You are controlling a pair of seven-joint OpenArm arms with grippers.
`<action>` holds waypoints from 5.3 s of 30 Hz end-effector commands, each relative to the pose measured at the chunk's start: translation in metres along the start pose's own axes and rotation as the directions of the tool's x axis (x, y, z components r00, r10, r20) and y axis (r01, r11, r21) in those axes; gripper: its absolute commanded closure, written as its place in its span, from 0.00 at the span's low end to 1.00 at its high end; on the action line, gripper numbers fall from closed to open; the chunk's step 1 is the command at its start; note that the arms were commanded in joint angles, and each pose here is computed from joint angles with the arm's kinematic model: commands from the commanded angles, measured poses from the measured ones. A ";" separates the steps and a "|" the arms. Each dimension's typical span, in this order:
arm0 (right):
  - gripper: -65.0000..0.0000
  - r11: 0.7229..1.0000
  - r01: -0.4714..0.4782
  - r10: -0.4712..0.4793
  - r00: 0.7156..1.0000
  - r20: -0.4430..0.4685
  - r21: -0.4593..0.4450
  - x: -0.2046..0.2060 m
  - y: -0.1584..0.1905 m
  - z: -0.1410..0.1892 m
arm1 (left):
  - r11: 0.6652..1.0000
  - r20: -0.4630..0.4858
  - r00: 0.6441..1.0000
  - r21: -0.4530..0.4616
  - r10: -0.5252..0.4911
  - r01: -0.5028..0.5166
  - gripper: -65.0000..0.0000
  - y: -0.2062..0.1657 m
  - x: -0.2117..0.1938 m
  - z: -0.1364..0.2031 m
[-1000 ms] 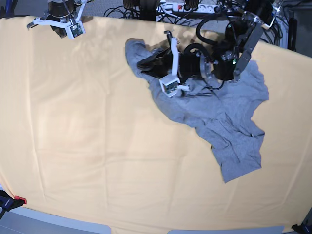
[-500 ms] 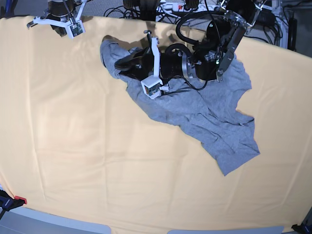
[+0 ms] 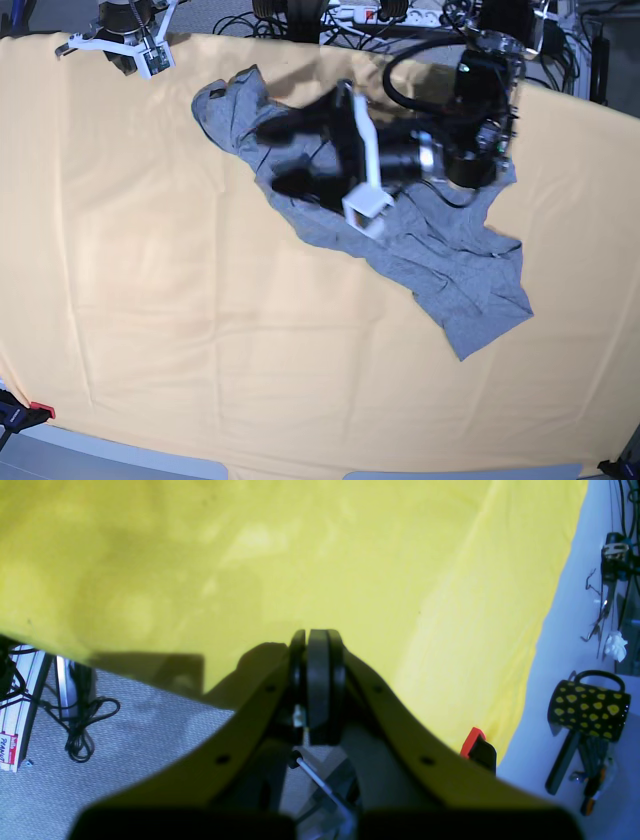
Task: Layout the t-shirt on the table in an organized manner, then fold the t-shirt properly
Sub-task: 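Open the left gripper and lift it off the shirt, then grasp the bunched shirt fabric again with the left gripper, then lift the shirt with the left gripper and swing it toward the right arm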
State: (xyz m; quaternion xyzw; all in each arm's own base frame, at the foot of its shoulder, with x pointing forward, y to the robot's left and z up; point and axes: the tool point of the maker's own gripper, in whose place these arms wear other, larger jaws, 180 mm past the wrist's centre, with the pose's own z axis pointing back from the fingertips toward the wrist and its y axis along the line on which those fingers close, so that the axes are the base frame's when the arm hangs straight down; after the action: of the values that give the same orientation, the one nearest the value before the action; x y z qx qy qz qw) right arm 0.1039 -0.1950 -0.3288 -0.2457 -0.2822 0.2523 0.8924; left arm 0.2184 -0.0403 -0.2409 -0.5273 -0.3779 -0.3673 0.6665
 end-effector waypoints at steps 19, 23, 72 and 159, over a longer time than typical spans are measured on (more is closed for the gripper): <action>1.00 1.000 -0.001 0.001 1.000 0.018 -0.018 0.003 -0.005 0.003 | 0.779 0.198 0.978 0.602 0.067 -0.175 0.30 0.059 -0.020 0.209; 1.00 1.000 -0.001 0.001 1.000 0.019 -0.019 0.004 -0.005 0.003 | 0.714 0.192 0.975 0.667 0.111 -0.212 0.30 0.063 -0.038 0.223; 1.00 1.000 0.004 -0.004 1.000 0.019 0.019 0.004 0.001 0.003 | 0.752 0.099 0.995 0.656 -0.007 -0.060 1.00 0.069 -0.020 0.162; 1.00 0.999 0.042 -0.041 0.997 0.058 -0.022 0.013 -0.007 0.001 | 0.837 -0.281 0.812 0.054 -0.511 0.545 1.00 0.021 0.066 0.083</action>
State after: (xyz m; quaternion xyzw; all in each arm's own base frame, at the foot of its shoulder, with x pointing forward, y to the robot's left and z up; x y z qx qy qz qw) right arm 0.1128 -0.1921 -0.3255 -0.2385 -0.3047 0.2379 0.8909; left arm 0.2562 0.0414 -0.1950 -0.2934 -0.4219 -0.5788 0.6332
